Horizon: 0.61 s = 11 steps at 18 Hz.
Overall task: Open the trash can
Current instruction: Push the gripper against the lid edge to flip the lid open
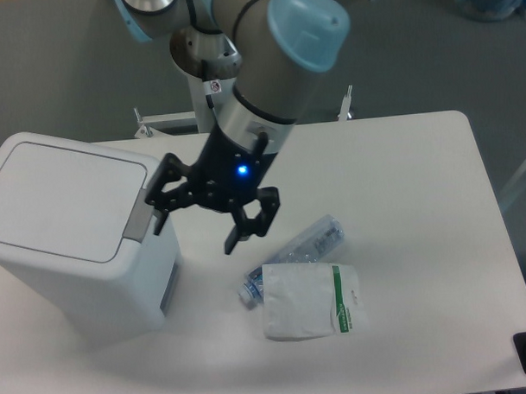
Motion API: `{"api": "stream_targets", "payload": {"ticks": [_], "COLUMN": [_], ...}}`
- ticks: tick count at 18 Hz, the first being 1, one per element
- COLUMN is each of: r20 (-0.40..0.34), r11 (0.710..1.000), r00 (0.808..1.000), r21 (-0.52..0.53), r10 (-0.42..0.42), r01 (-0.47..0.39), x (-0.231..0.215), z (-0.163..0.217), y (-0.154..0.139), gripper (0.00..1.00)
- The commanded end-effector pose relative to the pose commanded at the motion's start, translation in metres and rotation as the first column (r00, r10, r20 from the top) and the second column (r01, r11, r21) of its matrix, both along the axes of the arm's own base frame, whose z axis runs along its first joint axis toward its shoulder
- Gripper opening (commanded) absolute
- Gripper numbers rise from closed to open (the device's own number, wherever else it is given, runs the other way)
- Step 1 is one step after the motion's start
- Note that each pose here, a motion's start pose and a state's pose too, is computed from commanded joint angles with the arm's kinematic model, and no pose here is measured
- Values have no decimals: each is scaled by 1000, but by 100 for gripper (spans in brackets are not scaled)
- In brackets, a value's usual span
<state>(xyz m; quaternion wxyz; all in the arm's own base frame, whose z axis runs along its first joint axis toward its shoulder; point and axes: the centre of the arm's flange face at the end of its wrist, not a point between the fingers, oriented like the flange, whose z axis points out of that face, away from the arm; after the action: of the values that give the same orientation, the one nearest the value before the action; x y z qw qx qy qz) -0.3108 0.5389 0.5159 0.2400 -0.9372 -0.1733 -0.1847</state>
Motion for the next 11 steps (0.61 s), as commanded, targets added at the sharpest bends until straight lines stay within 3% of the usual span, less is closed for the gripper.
{"api": "stream_targets", "payload": {"ticks": [5, 11], "r20": [-29, 0], "r11": [999, 998], "r00": [999, 1000], "r21": [-40, -64], "r10": [19, 17], "r01": [-20, -17], "x": [-5, -1], "z": [-6, -26], "y": [-6, -6], "gripper": [100, 100]}}
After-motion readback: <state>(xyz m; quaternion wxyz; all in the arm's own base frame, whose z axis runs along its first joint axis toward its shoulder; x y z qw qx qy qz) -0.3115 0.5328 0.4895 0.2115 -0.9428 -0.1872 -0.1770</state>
